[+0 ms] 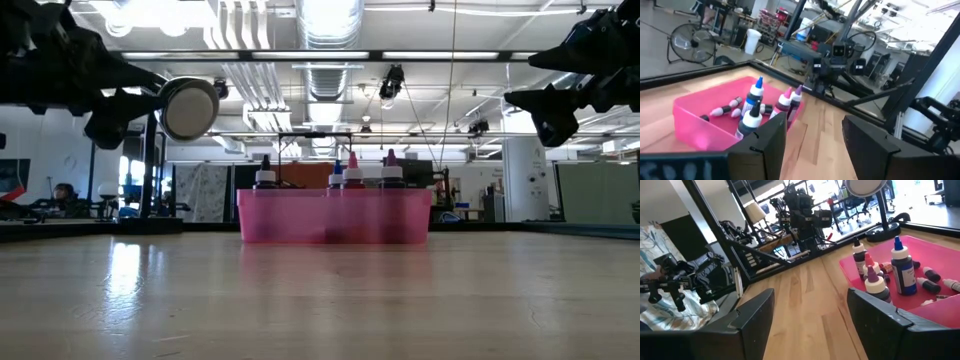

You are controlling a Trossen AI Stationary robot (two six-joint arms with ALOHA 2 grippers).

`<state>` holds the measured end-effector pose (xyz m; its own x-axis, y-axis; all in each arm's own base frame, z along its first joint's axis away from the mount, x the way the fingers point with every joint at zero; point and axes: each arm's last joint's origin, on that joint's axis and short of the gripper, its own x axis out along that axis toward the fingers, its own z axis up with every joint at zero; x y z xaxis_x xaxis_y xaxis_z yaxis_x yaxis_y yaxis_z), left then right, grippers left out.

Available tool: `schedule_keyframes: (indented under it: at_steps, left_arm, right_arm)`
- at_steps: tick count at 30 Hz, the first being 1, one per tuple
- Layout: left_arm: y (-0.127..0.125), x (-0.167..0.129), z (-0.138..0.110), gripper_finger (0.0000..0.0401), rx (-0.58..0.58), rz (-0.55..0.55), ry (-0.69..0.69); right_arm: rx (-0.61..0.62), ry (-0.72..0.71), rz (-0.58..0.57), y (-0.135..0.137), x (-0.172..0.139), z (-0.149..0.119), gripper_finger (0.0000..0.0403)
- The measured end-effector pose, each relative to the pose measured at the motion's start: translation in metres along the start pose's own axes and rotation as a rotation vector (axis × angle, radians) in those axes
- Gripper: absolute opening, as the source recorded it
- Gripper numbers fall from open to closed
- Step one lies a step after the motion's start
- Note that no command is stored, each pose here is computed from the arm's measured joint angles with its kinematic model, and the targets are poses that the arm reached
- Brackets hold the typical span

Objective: Pick & Place food coloring
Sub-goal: Return to Home Position

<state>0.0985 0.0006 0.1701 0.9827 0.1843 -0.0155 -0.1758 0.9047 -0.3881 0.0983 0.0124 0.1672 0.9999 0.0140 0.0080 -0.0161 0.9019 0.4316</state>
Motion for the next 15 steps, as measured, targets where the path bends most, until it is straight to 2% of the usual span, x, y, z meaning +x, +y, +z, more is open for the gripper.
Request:
schedule_keyframes:
  at_steps: [15]
  left_arm:
    - [-0.0001,-0.0029,0.0036,0.017,-0.015,-0.017,-0.055]
  right_arm:
    - [0.0,0.001,0.0,0.0,0.0,-0.0001,0.0245]
